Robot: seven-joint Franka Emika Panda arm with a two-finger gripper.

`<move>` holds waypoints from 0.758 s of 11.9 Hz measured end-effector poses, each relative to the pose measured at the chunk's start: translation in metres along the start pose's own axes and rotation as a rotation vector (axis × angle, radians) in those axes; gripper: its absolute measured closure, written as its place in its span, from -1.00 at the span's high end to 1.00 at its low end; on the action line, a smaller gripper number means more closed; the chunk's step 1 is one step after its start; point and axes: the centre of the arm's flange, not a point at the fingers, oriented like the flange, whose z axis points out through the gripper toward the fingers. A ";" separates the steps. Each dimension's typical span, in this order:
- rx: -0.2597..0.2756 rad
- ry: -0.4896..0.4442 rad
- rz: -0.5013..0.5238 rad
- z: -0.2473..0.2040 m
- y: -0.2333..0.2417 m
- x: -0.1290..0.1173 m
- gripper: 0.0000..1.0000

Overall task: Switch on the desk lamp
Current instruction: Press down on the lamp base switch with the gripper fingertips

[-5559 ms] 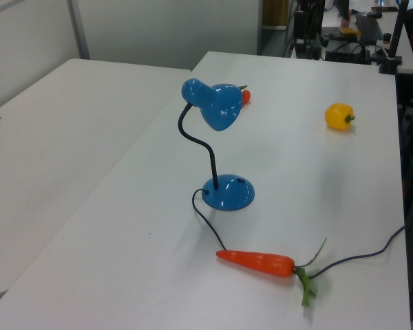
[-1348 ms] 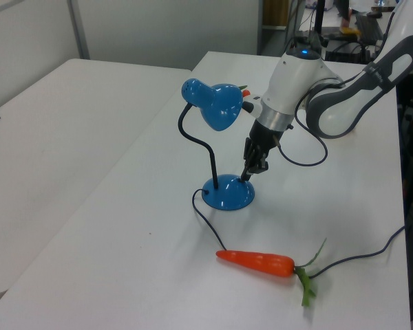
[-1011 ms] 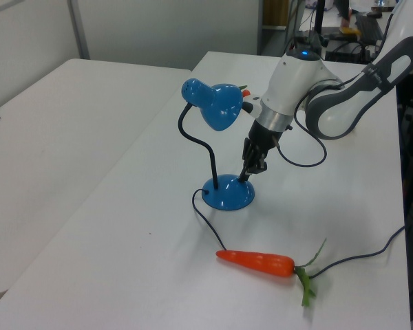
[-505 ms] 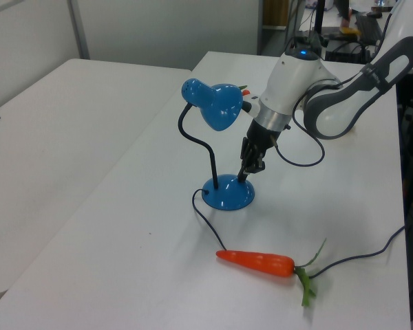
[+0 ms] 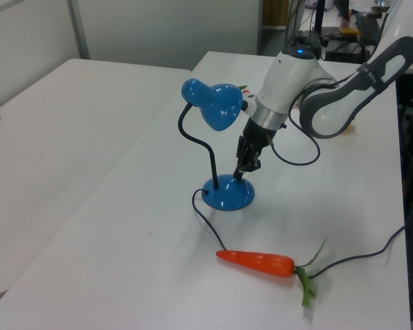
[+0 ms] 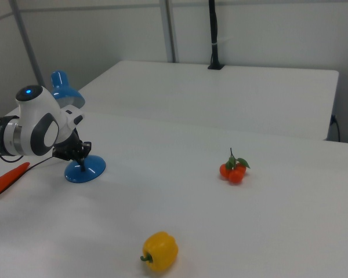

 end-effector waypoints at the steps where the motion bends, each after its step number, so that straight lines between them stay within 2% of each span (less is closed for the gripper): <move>1: 0.001 0.000 0.000 0.001 0.000 0.001 -0.98; 9: 0.002 -0.001 0.001 0.003 0.000 0.001 -0.98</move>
